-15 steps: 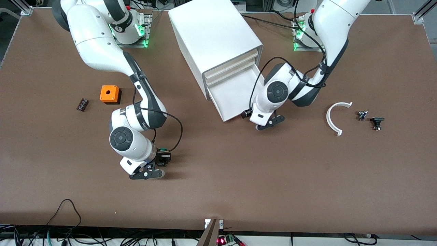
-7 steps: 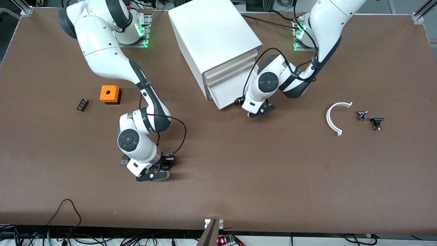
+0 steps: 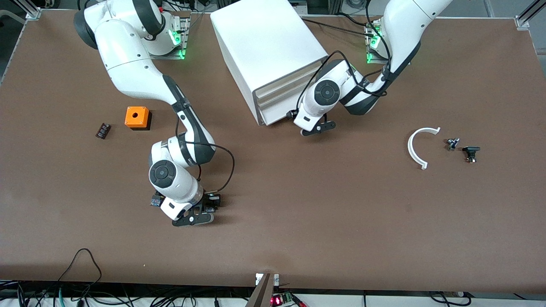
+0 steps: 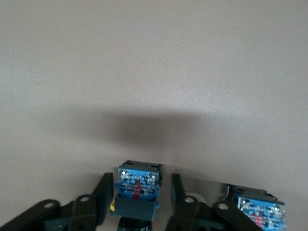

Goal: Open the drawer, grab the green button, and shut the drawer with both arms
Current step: 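Push the drawer shut with the left gripper while the right gripper carries the button, then set the green button beside the red button and open the right gripper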

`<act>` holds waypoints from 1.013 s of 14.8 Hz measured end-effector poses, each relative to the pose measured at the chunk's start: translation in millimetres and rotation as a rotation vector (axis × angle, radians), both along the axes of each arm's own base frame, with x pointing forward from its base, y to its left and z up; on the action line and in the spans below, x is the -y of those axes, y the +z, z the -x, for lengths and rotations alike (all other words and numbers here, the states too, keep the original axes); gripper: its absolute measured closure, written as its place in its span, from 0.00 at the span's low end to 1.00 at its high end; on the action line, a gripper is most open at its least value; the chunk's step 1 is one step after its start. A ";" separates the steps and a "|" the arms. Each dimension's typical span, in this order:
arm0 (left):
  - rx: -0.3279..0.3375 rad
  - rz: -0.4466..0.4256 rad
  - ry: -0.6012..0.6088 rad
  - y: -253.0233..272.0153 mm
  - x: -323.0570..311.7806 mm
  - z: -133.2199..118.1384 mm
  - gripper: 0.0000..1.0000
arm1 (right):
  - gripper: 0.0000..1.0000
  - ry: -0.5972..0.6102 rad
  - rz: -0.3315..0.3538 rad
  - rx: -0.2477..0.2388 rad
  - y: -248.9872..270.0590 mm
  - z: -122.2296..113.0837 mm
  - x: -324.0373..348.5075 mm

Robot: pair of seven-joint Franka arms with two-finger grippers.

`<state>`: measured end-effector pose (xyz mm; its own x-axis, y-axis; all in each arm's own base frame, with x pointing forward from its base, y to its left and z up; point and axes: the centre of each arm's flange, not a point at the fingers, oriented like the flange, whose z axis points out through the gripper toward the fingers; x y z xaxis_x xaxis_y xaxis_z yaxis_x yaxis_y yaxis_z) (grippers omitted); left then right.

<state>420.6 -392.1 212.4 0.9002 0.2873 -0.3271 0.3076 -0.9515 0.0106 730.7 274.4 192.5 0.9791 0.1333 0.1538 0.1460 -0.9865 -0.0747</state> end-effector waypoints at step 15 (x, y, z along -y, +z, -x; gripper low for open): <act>-0.020 0.020 -0.005 12.6 22.9 24.8 0.00 | 0.00 -0.021 -0.039 0.130 169.0 -14.8 18.2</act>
<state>395.8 -415.1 225.1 0.8950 0.2761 -0.3502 0.3030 -0.9527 0.0233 745.4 256.2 361.6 0.9530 0.1048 0.2844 0.1367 -0.9861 -0.0946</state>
